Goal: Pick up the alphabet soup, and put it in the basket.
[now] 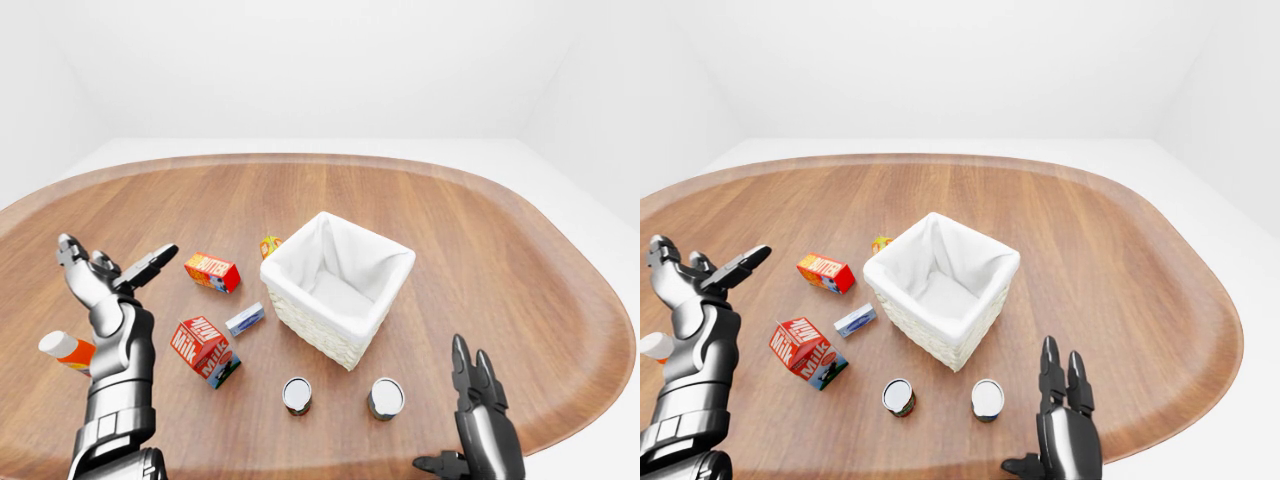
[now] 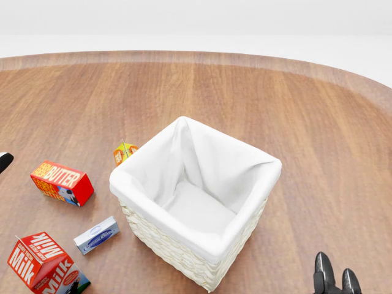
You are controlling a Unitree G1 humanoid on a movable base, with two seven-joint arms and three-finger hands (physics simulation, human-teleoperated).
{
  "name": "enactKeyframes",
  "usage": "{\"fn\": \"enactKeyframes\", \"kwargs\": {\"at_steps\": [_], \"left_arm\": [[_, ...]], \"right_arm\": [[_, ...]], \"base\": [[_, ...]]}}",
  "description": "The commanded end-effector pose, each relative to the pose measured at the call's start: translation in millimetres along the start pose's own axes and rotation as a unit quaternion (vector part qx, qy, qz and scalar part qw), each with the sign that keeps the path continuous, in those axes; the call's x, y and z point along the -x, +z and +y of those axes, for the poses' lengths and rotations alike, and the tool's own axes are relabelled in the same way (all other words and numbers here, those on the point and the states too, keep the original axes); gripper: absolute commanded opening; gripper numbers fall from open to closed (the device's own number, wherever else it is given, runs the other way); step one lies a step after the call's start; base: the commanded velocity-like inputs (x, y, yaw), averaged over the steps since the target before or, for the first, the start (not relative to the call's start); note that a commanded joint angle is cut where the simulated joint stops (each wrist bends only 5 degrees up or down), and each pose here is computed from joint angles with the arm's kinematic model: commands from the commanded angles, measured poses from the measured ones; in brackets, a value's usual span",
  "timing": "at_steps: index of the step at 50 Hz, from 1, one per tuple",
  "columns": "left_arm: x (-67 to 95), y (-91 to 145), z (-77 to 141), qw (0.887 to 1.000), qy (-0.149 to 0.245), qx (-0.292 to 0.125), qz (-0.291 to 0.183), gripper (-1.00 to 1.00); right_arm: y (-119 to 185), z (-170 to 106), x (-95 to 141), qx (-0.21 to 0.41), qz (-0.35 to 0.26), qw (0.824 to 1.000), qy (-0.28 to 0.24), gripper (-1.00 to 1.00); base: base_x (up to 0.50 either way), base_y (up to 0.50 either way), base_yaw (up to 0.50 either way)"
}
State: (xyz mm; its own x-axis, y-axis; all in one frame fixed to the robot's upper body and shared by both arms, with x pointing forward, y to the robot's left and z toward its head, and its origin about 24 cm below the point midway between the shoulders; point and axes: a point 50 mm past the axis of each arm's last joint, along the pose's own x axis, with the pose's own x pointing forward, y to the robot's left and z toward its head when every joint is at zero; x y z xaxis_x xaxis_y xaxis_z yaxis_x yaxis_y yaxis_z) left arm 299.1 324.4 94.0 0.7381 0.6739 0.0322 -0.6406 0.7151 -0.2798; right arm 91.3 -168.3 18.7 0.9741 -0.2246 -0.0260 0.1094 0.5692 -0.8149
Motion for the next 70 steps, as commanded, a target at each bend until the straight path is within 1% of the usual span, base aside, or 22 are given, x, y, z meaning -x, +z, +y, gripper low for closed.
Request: {"fn": "enactKeyframes", "kwargs": {"at_steps": [1, 5, 10, 15, 17, 20, 23, 24, 27, 30, 35, 44, 47, 53, 54, 58, 59, 61, 69, 70], "left_arm": [[-0.3, -1.8, -0.3, 1.000, 0.000, -0.002, 0.003, 1.00], [-0.2, -1.0, -0.1, 1.000, 0.000, -0.001, 0.002, 1.00], [-0.1, -0.4, 0.2, 1.000, 0.000, -0.001, 0.001, 1.00], [0.3, 0.9, 0.3, 1.000, 0.000, 0.000, -0.002, 1.00], [0.2, 0.9, 0.3, 1.000, 0.000, 0.000, -0.002, 1.00], [0.6, 1.4, 0.1, 1.000, -0.001, 0.001, -0.004, 1.00], [-0.5, -1.5, -0.3, 1.000, 0.000, -0.002, 0.003, 1.00], [0.3, 1.8, 0.0, 1.000, 0.000, 0.001, -0.004, 1.00], [-0.5, -1.6, -0.3, 1.000, 0.000, -0.002, 0.003, 1.00], [0.1, 1.3, 0.1, 1.000, 0.000, 0.001, -0.003, 1.00], [-0.8, -2.8, -0.2, 1.000, -0.001, -0.002, 0.006, 1.00], [0.2, 1.9, 0.0, 1.000, -0.001, 0.002, -0.004, 1.00], [-0.4, -0.9, 0.0, 1.000, -0.001, -0.001, 0.002, 1.00], [-0.1, 0.3, 0.2, 1.000, -0.001, 0.001, 0.000, 1.00], [-0.2, 0.7, 0.1, 1.000, -0.001, 0.001, -0.001, 1.00], [-0.1, 0.8, 0.1, 1.000, -0.001, 0.001, -0.001, 1.00], [-0.4, -0.3, 0.0, 1.000, -0.001, 0.000, 0.001, 1.00], [-0.4, 0.0, -0.1, 1.000, -0.001, 0.000, 0.000, 1.00], [-0.2, -0.6, 0.1, 1.000, -0.002, 0.000, 0.001, 1.00], [0.0, 0.8, 0.1, 1.000, -0.002, 0.001, -0.001, 1.00]], "right_arm": [[-8.6, -5.9, -14.9, 0.054, 0.017, 0.997, -0.058, 1.00], [-7.0, -7.4, -18.9, 0.068, 0.018, 0.995, -0.076, 1.00], [-11.7, -5.0, -25.3, 0.081, 0.031, 0.993, -0.086, 1.00], [-17.3, -2.0, -28.1, 0.085, 0.045, 0.992, -0.087, 1.00], [-23.6, 3.5, -30.9, 0.082, 0.060, 0.992, -0.080, 1.00], [-24.2, 5.5, -32.3, 0.087, 0.064, 0.991, -0.081, 1.00], [-21.7, 10.5, -35.0, 0.091, 0.058, 0.991, -0.076, 1.00], [-21.3, 12.6, -36.5, 0.092, 0.056, 0.991, -0.074, 1.00], [-19.7, 16.7, -38.3, 0.091, 0.052, 0.992, -0.068, 1.00], [-17.6, 19.7, -41.3, 0.092, 0.045, 0.993, -0.065, 1.00], [-16.2, 20.9, -43.0, 0.091, 0.041, 0.993, -0.064, 1.00], [-8.9, 21.9, -44.3, 0.086, 0.023, 0.994, -0.062, 1.00], [-8.1, 23.7, -44.3, 0.083, 0.022, 0.995, -0.059, 1.00], [-4.8, 22.9, -43.7, 0.079, 0.015, 0.995, -0.060, 1.00], [-5.3, 27.8, -44.1, 0.076, 0.016, 0.996, -0.050, 1.00], [-5.2, 28.3, -44.1, 0.075, 0.015, 0.996, -0.048, 1.00], [-0.9, 33.5, -43.9, 0.071, 0.005, 0.997, -0.038, 1.00], [-1.4, 36.8, -44.9, 0.068, 0.005, 0.997, -0.031, 1.00], [-2.1, 40.4, -44.7, 0.063, 0.005, 0.998, -0.021, 1.00], [-2.7, 44.4, -46.0, 0.063, 0.006, 0.998, -0.014, 1.00]], "base": [[0.00, 0.00, 0.00], [0.00, 0.00, 0.00], [0.00, 0.00, 0.00], [0.00, 0.00, 0.00], [0.00, 0.00, 0.00], [0.00, 0.00, 0.00], [0.00, 0.00, 0.00], [0.00, 0.00, 0.00], [0.00, 0.00, 0.00], [0.00, 0.00, 0.00], [0.00, 0.00, 0.00], [0.00, 0.00, 0.00], [0.00, 0.00, 0.00], [0.00, 0.00, 0.00], [0.00, 0.00, 0.00], [0.00, 0.00, 0.00], [0.00, 0.00, 0.00], [0.00, 0.00, 0.00], [0.00, 0.00, 0.00], [0.00, 0.00, 0.00]]}}
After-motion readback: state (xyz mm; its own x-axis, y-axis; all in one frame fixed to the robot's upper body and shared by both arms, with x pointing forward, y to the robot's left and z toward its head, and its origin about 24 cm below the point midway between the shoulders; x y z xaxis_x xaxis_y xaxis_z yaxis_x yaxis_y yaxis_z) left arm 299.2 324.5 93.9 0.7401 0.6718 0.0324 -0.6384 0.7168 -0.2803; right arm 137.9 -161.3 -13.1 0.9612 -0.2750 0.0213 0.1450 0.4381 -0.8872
